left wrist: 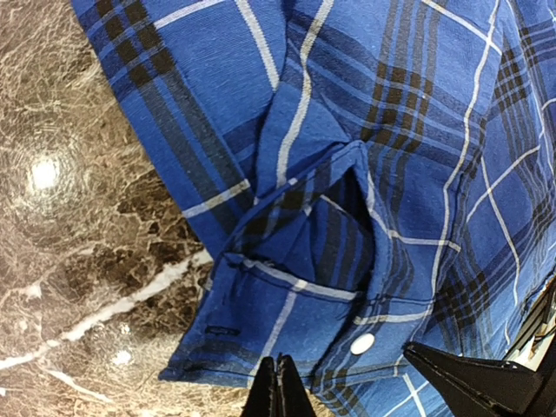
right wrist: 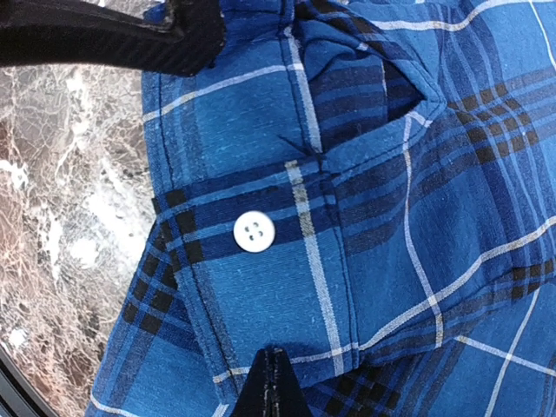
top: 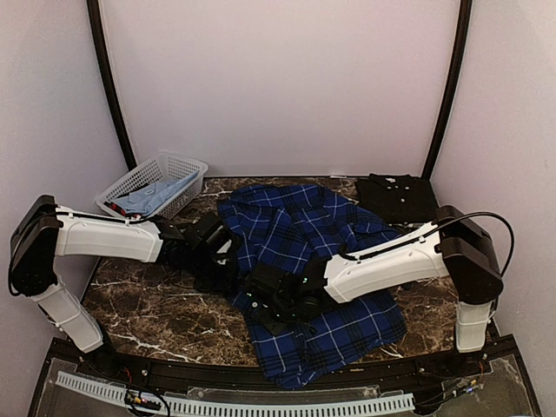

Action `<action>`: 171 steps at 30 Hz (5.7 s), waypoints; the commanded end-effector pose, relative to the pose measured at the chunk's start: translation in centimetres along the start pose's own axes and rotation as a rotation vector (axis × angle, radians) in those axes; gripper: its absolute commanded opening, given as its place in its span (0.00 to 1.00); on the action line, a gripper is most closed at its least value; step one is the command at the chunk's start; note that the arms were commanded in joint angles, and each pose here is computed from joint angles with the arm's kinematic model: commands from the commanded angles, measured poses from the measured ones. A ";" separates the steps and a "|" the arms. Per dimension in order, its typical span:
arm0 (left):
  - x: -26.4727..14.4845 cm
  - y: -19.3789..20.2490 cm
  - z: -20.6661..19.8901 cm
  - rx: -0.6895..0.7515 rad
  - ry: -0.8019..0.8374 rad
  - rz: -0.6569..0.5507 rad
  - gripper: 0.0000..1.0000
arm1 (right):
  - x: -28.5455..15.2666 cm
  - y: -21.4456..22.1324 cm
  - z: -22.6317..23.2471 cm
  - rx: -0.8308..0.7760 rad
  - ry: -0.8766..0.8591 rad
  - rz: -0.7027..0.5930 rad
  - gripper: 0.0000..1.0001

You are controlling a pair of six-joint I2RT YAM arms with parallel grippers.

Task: Fold and stack the long sleeve shirts
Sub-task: Adjust the sleeve of the 1/3-folded shirt, then move the 1/3-folded shirt to the center of the board.

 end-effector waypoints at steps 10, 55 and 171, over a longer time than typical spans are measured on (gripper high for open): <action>-1.2 0.3 1.8 -0.022 -0.108 -0.011 0.11 | -1.4 -0.9 1.5 -0.014 -0.067 -0.034 0.15; 0.8 0.2 1.1 -0.069 0.067 0.038 0.01 | 1.2 1.5 1.6 -0.113 0.040 0.032 0.34; -1.2 -13.9 7.1 -0.280 -0.035 -0.300 0.45 | -6.0 12.7 0.3 0.007 -0.323 0.123 0.05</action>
Point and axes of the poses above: each gripper's point midway between its finger pads, its own x axis out along the fingers, its own z axis along the line the jaws close on, y = z × x, the point moved 3 cm from there along -x, back along the fingers
